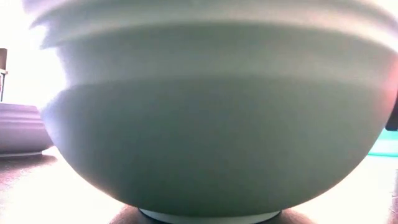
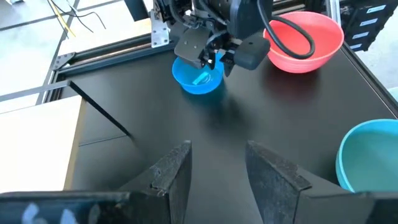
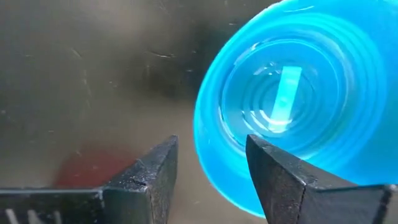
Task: Place and stack bowls onto a shelf
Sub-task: Stack the small blue bowl on top of the small red bowl on the shelf
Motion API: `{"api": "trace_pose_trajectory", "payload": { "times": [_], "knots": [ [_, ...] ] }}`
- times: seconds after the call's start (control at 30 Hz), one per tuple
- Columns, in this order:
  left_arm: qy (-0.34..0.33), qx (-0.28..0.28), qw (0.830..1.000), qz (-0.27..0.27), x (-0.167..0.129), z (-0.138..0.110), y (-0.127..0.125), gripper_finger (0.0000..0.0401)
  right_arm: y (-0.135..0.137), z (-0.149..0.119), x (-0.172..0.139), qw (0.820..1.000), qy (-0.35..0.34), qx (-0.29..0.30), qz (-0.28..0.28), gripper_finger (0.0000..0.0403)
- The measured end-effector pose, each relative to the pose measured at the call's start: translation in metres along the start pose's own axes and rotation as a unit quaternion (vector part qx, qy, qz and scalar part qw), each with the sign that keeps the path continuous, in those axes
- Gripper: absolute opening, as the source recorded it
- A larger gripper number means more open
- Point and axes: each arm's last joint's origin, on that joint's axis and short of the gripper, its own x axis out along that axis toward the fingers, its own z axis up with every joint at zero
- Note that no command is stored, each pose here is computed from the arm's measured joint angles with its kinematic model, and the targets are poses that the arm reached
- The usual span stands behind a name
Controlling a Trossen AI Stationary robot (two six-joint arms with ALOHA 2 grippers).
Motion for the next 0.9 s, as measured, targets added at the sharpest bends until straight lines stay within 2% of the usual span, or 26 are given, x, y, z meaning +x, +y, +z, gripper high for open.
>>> {"api": "trace_pose_trajectory", "payload": {
  "times": [0.23, 0.47, 0.63, 0.7, 0.8, 0.9],
  "knots": [
    [0.004, -0.01, 1.0, -0.001, 0.0, -0.001, 0.0, 0.0133, -0.006, -0.002, 0.009, 1.0, 0.003, 0.0, -0.009, 0.0149],
    [0.004, -0.022, 1.0, -0.001, 0.0, -0.001, 0.0, 0.0133, -0.014, -0.005, 0.026, 1.0, 0.003, 0.0, -0.01, 0.0093],
    [0.004, -0.027, 1.0, -0.003, 0.0, -0.001, -0.002, 0.0132, -0.015, -0.006, 0.026, 1.0, 0.02, -0.011, -0.005, 0.0038],
    [0.008, -0.025, 1.0, -0.005, 0.0, -0.001, -0.003, 0.0132, -0.01, -0.005, 0.021, 0.999, 0.03, -0.036, 0.011, 0.0017],
    [0.019, -0.024, 1.0, -0.008, 0.0, -0.003, -0.004, 0.0132, 0.003, -0.002, 0.008, 0.993, 0.04, -0.098, 0.053, 0.001],
    [0.021, -0.022, 0.999, -0.021, 0.0, -0.004, -0.006, 0.0132, 0.018, 0.002, -0.011, 0.976, 0.027, -0.192, 0.102, 0.0009]
  ]
}}
